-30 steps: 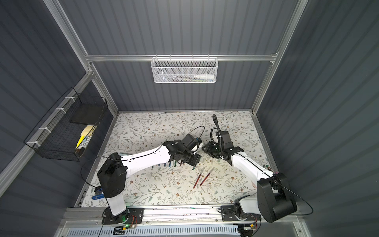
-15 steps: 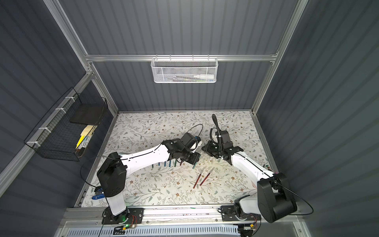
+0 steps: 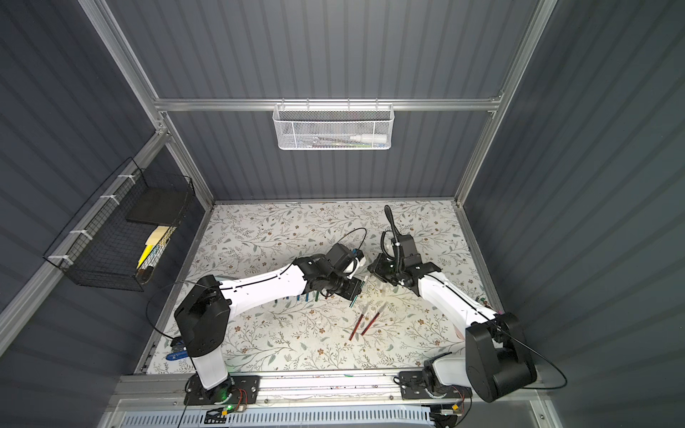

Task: Remove protective caps from carving knives
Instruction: Remove the protective sleeve from the carving knife, then place the carving knife at the center of the board.

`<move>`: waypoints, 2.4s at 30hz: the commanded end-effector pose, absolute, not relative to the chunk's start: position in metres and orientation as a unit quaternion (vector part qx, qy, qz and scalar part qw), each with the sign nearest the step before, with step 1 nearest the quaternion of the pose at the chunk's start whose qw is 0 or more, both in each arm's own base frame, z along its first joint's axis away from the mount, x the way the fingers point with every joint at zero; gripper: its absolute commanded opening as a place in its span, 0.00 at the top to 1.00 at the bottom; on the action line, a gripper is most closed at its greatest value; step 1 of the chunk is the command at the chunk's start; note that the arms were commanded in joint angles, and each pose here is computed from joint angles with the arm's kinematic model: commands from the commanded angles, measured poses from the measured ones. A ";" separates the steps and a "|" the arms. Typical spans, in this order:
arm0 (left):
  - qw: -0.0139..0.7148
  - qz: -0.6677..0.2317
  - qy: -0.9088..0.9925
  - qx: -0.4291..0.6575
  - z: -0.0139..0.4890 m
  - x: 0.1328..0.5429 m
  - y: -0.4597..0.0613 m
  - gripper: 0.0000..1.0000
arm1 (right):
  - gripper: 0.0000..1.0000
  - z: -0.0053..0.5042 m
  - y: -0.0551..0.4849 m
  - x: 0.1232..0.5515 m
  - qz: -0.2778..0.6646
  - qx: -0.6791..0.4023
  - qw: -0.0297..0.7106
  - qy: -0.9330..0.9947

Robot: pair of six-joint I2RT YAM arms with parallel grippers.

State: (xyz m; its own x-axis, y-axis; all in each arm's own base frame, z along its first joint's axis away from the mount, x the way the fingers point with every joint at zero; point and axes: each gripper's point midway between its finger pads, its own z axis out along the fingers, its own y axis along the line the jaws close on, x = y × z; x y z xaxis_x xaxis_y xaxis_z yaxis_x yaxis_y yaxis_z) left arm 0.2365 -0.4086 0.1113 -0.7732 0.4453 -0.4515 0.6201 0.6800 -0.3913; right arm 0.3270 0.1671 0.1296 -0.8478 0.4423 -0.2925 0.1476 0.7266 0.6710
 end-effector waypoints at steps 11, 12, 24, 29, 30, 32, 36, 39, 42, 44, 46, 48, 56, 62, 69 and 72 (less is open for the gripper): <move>0.142 -0.249 0.916 0.281 0.099 0.235 -0.393 1.00 | 1.00 0.153 0.151 0.352 0.330 0.176 0.257 0.891; 0.143 -0.247 0.917 0.281 0.098 0.237 -0.393 1.00 | 1.00 0.153 0.147 0.352 0.325 0.177 0.260 0.892; 0.144 -0.211 0.932 0.256 0.082 0.262 -0.378 1.00 | 1.00 0.137 0.102 0.334 0.287 0.210 0.256 0.899; 0.140 -0.184 0.946 0.226 0.061 0.286 -0.367 1.00 | 0.99 0.126 0.094 0.326 0.282 0.216 0.246 0.902; 0.139 -0.169 0.951 0.220 0.053 0.289 -0.363 1.00 | 0.99 0.125 0.093 0.325 0.282 0.215 0.246 0.902; 0.150 -0.162 0.951 0.214 0.054 0.300 -0.367 1.00 | 0.99 0.123 0.091 0.323 0.283 0.216 0.243 0.902; 0.150 -0.134 0.958 0.204 0.039 0.308 -0.363 1.00 | 0.99 0.122 0.089 0.320 0.288 0.216 0.242 0.901; 0.150 -0.124 0.960 0.199 0.034 0.312 -0.363 1.00 | 0.99 0.121 0.087 0.319 0.288 0.216 0.242 0.901; 0.150 -0.111 0.963 0.195 0.032 0.315 -0.360 1.00 | 0.98 0.118 0.085 0.318 0.288 0.218 0.238 0.902; 0.148 -0.099 0.965 0.193 0.030 0.316 -0.357 1.00 | 0.98 0.117 0.085 0.317 0.290 0.219 0.236 0.901; 0.147 -0.090 0.966 0.192 0.029 0.317 -0.354 1.00 | 0.98 0.116 0.085 0.317 0.292 0.219 0.235 0.901; 0.146 -0.078 0.968 0.190 0.027 0.316 -0.350 1.00 | 0.98 0.117 0.083 0.317 0.292 0.220 0.237 0.900; 0.134 -0.067 0.971 0.185 0.017 0.311 -0.343 0.92 | 0.97 0.115 0.080 0.316 0.293 0.227 0.236 0.898; 0.133 -0.070 0.971 0.186 0.015 0.311 -0.344 0.89 | 0.97 0.114 0.080 0.314 0.294 0.229 0.234 0.898; 0.127 -0.065 0.971 0.190 0.009 0.311 -0.343 0.81 | 0.96 0.111 0.079 0.313 0.292 0.232 0.232 0.899; 0.124 -0.064 0.972 0.190 0.006 0.310 -0.344 0.81 | 0.96 0.110 0.078 0.313 0.292 0.232 0.233 0.898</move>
State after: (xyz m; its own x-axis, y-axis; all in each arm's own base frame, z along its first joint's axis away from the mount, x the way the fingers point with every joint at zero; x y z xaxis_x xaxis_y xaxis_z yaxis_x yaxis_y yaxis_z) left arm 0.3166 -0.3498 0.0244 -0.8839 0.3416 -0.3194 0.3922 0.9135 -0.1082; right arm 0.3155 0.0787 0.1104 -0.7835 0.5564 -0.2768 0.2900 0.7213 0.6290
